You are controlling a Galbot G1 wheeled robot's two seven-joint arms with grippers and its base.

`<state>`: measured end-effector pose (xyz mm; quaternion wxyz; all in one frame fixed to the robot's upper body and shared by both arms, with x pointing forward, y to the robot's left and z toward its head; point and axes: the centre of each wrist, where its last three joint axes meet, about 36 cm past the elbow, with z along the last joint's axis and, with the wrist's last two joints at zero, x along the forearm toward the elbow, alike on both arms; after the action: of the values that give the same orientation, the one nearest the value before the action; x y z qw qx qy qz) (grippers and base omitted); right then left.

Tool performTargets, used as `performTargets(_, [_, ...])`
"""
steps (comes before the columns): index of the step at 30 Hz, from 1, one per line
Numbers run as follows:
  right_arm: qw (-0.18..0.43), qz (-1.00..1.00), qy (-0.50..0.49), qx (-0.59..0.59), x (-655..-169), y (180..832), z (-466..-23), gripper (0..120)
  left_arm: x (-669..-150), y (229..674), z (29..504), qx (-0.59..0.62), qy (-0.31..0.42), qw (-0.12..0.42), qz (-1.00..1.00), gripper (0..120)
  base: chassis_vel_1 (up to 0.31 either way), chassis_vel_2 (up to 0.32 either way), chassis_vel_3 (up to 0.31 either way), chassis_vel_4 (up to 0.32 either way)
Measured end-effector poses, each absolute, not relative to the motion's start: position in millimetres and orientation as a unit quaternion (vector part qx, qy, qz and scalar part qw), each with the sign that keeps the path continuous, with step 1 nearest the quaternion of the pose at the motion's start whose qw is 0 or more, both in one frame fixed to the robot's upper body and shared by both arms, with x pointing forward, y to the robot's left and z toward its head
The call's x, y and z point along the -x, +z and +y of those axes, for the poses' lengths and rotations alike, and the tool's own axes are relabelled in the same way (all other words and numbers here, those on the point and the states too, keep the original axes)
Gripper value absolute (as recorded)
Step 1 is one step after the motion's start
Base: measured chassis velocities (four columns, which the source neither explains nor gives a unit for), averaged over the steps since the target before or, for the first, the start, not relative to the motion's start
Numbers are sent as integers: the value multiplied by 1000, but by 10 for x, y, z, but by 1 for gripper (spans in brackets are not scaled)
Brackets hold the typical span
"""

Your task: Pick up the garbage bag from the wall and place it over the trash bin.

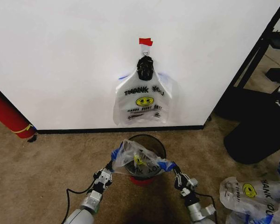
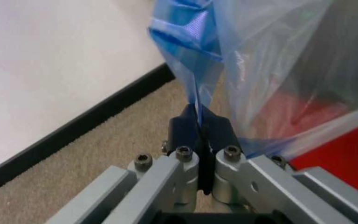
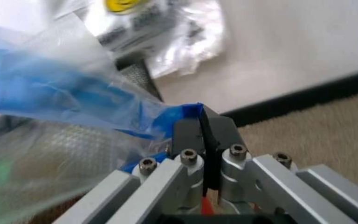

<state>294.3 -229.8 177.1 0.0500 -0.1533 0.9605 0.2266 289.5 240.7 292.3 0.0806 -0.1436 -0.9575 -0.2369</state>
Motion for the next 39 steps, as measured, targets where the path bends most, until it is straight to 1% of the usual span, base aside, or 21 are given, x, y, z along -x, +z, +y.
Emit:
performTargets(5, [34, 957, 262, 118, -3051, 1796, -2206, 0, -2841, 2909, 2418, 153, -245, 83, -954, 0, 0, 0, 0, 0])
performTargets(10, [40, 961, 241, 131, -3035, 1905, -2237, 0, -2809, 2983, 2398, 166, -223, 59, -959, 0, 0, 0, 0, 0])
performTargets(14, [59, 967, 180, 168, -2923, 2106, -2423, 18, -2713, 3103, 2373, 195, -202, 22, -959, 0, 0, 0, 0, 0])
performTargets(16, [62, 972, 137, 182, -2847, 2222, -2557, 26, -2646, 3162, 2383, 205, -208, 13, -956, 8, 0, 0, 0, 0])
performTargets(17, [62, 972, 137, 182, -2847, 2222, -2557, 26, -2646, 3162, 2383, 205, -208, 13, -956, 8, 0, 0, 0, 0])
performTargets(18, [63, 974, 115, 184, -2826, 2262, -2618, 30, -2621, 3187, 2397, 208, -213, 10, -955, 10, 0, 0, 0, 0])
performTargets(19, [67, 977, 63, 190, -2799, 2333, -2755, 35, -2593, 3230, 2428, 213, -222, 6, -952, 16, 0, 0, 0, 0])
performTargets(20, [71, 978, 29, 192, -2789, 2377, -2848, 38, -2580, 3259, 2454, 215, -229, 3, -949, 18, 0, 0, 0, 0])
performTargets(23, [85, 974, -103, 184, -2758, 2554, -3140, 50, -2552, 3333, 2557, 226, -258, -4, -939, 31, 0, 0, 0, 0])
performTargets(24, [90, 967, -151, 182, -2748, 2627, -3237, 55, -2560, 3348, 2599, 230, -268, -6, -935, 36, 0, 0, 0, 0])
performTargets(25, [90, 967, -151, 182, -2748, 2627, -3237, 55, -2560, 3348, 2599, 230, -268, -6, -935, 36, 0, 0, 0, 0])
performTargets(26, [98, 956, -203, 189, -2732, 2709, -3339, 60, -2577, 3365, 2661, 240, -280, -6, -929, 40, 0, 0, 0, 0])
performTargets(28, [111, 935, -259, 216, -2713, 2836, -3478, 69, -2579, 3379, 2744, 267, -290, -4, -919, 51, 0, 0, 0, 0])
performTargets(31, [122, 910, -288, 270, -2694, 2964, -3583, 80, -2596, 3401, 2857, 311, -297, -15, -903, 62, 0, 0, 0, 0])
performTargets(32, [122, 910, -288, 270, -2694, 2964, -3583, 80, -2596, 3401, 2857, 311, -297, -15, -903, 62, 0, 0, 0, 0])
performTargets(34, [133, 895, -298, 304, -2712, 3033, -3639, 90, -2634, 3434, 2913, 329, -301, -28, -894, 70, 0, 0, 0, 0])
performTargets(35, [137, 891, -299, 313, -2723, 3052, -3656, 92, -2647, 3446, 2928, 334, -302, -32, -892, 74, 0, 0, 0, 0])
performTargets(36, [146, 882, -304, 328, -2751, 3092, -3689, 96, -2675, 3473, 2960, 343, -302, -42, -889, 80, 0, 0, 0, 0])
performTargets(37, [153, 876, -309, 337, -2781, 3129, -3724, 98, -2698, 3494, 2989, 350, -303, -51, -885, 84, 0, 0, 0, 0])
performTargets(38, [153, 876, -309, 337, -2781, 3129, -3724, 98, -2698, 3494, 2989, 350, -303, -51, -885, 84, 0, 0, 0, 0])
performTargets(39, [157, 872, -312, 344, -2802, 3155, -3752, 99, -2715, 3512, 3015, 356, -302, -59, -882, 87, 0, 0, 0, 0])
